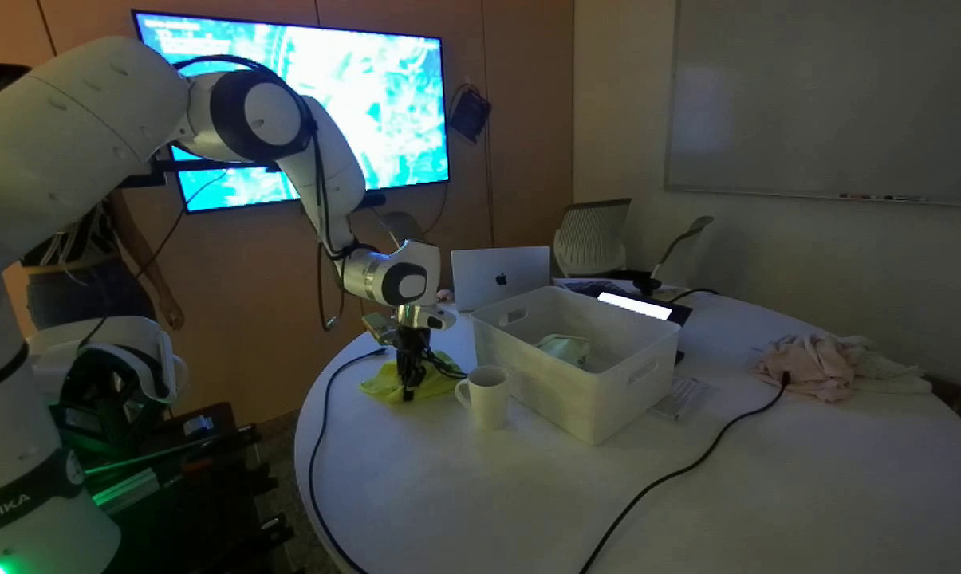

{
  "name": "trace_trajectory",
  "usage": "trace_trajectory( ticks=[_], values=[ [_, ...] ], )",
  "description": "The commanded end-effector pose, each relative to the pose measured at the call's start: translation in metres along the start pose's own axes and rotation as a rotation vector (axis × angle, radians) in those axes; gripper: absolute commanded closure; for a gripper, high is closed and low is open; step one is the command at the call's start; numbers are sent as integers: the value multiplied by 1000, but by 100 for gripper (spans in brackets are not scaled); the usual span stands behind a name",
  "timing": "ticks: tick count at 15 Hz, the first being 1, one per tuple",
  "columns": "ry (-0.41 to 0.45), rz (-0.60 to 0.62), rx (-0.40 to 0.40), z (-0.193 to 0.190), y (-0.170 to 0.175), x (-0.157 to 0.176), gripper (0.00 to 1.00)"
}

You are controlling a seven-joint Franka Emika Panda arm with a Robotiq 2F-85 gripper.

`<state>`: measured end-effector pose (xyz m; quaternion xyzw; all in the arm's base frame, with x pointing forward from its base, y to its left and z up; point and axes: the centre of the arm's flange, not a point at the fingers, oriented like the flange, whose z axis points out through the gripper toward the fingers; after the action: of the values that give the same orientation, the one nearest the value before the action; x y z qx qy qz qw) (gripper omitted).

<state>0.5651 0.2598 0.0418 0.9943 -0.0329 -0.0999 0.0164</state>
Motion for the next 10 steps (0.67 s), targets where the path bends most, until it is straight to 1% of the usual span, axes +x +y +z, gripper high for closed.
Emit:
trace_trajectory(
  ticks=[1,7,10],
  values=[
    [-49,36,3,-11,39,-30,98],
    [-99,128,-13,-6,94,-50,98],
    [-106,169,-21,-7,118,-53,98]
  ],
)
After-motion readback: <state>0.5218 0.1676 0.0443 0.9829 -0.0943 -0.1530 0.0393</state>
